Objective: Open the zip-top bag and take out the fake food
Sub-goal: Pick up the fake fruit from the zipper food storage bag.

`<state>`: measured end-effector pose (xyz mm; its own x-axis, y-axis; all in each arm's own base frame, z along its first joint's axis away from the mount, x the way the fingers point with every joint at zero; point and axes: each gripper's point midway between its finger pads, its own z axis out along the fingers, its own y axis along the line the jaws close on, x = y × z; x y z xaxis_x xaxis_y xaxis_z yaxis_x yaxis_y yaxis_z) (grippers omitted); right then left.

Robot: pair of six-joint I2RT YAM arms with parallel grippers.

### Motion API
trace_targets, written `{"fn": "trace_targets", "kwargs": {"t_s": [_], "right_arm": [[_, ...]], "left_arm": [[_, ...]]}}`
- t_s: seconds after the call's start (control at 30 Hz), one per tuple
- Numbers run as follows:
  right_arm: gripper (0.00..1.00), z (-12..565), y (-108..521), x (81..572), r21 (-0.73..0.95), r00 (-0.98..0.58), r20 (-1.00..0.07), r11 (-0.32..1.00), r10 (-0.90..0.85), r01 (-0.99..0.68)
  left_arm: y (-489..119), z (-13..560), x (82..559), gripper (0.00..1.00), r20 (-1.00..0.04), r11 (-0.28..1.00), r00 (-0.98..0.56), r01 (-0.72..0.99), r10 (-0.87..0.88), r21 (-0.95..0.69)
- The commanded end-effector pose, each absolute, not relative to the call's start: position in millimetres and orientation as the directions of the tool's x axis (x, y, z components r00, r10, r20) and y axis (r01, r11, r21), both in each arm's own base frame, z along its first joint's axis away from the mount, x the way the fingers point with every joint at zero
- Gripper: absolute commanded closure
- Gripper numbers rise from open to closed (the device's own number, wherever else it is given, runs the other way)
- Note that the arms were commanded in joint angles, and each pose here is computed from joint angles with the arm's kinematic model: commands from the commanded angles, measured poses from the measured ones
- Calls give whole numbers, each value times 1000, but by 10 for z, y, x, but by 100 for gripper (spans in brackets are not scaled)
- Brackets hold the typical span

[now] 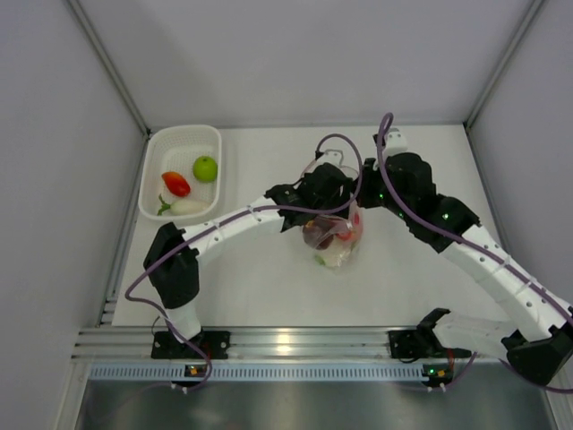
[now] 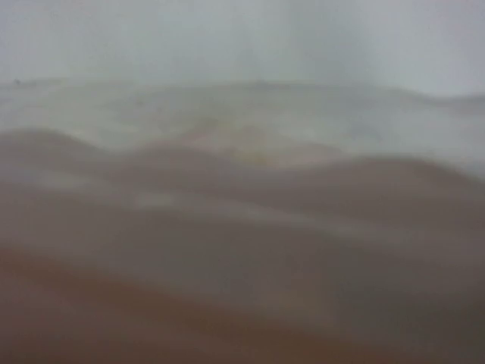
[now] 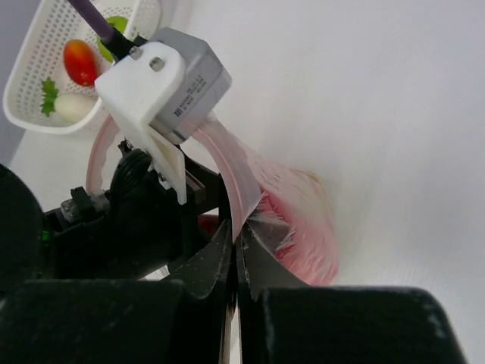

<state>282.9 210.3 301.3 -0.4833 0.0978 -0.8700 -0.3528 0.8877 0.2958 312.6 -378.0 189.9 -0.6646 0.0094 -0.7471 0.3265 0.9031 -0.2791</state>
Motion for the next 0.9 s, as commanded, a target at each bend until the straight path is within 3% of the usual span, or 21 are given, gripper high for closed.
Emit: {"fn": "trace_targets", "kwargs": {"t_s": [0.0,0.13,0.37,0.7,0.87], "right_arm": [[100,3153,1920,2868,246,-409,-906,920,107,-304],[100,3057,1772,2865,196,-407,-910,946,78,-257],[100,2988,1786,2817,195,-415,-908,940,64,-281],[100,2871,1738,2786,176,-424,-904,945,45,-275],[100,2889,1700,2785,173,-414,-909,950,51,-262]], "left_arm": [[-4003,1973,3025,27,-741,875,-667,403,81,-267],[-3989,1811,2897,24,-721,879,-674,429,159,-208],[-4243,1608,2779,19,-659,833,-726,478,196,-279],[-4617,1607,2756,16,-671,803,-709,521,218,-289],[-4667,1303,2661,10,-629,803,-731,528,265,-276]]}}
